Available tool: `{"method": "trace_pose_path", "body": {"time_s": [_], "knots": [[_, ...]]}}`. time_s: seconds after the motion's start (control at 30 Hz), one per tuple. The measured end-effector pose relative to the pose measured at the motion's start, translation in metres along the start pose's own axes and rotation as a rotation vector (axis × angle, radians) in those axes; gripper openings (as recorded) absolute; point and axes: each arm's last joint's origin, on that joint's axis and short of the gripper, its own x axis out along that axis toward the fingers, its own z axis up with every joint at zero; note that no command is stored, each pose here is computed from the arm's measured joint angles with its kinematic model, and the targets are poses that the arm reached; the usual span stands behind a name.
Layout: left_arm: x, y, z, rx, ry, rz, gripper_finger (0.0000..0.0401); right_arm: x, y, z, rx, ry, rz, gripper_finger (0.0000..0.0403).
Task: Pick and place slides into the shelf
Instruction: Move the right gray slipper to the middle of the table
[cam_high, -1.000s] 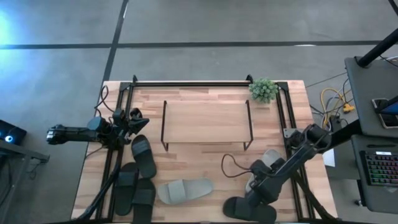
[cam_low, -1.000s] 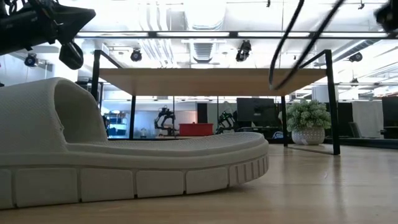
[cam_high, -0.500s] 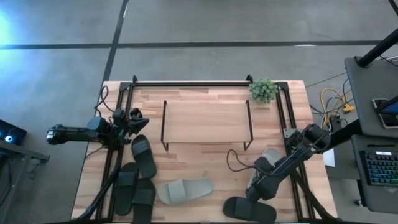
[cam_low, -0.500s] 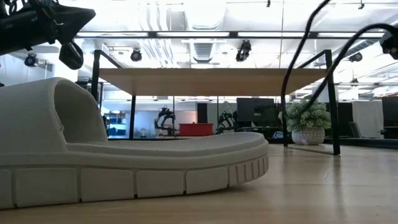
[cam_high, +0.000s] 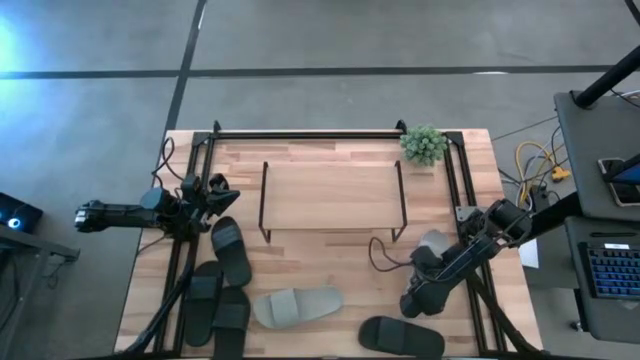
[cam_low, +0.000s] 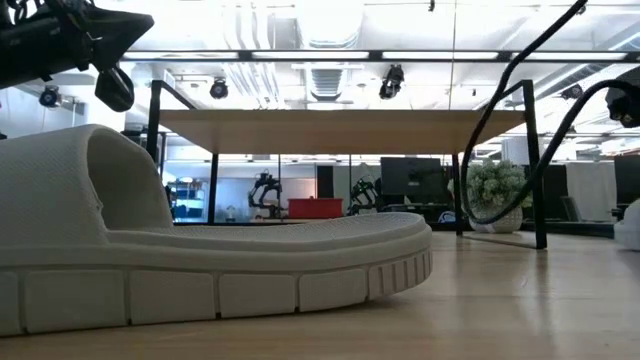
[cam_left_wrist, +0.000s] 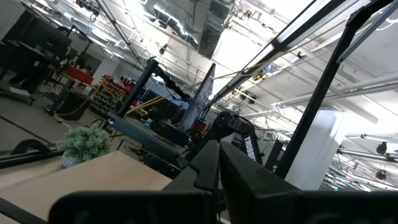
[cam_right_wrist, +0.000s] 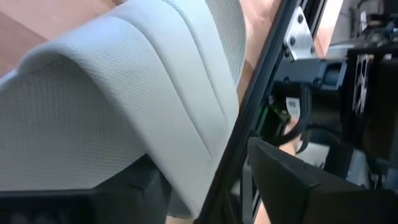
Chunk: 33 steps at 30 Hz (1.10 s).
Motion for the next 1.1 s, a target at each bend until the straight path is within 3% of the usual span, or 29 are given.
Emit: {"method": "trace_pose_path", "body": {"time_s": [0.3,0.5,0.7,0.83,0.97,1.1], "knots": [[0.000,0.000,0.000,0.000,0.001,0.000,0.0000,0.004,0.001,0.002,-0.095,-0.102,0.017,0.0021],[0.000,0.000,0.000,0.000,0.001,-0.001,0.0000,-0.017,-0.003,-0.004,-0.140,-0.189,0.125,0.0011],[0.000,0.000,0.000,0.000,0.001,0.000,0.0000,-0.056,-0.030,-0.019,-0.164,-0.213,0.350,0.0010],[0.000,0.000,0.000,0.000,0.000,-0.001,0.0000,-0.084,-0.047,-0.023,-0.257,-0.165,0.619,0.0010],[0.000,0.000,0.000,0.000,-0.001,-0.001,0.0000,-0.107,-0.043,-0.016,-0.275,-0.139,0.913,0.0009],[0.000,0.000,0.000,0.000,0.000,0.000,0.0000,-0.108,-0.023,0.000,-0.276,-0.204,0.889,0.0009]]}}
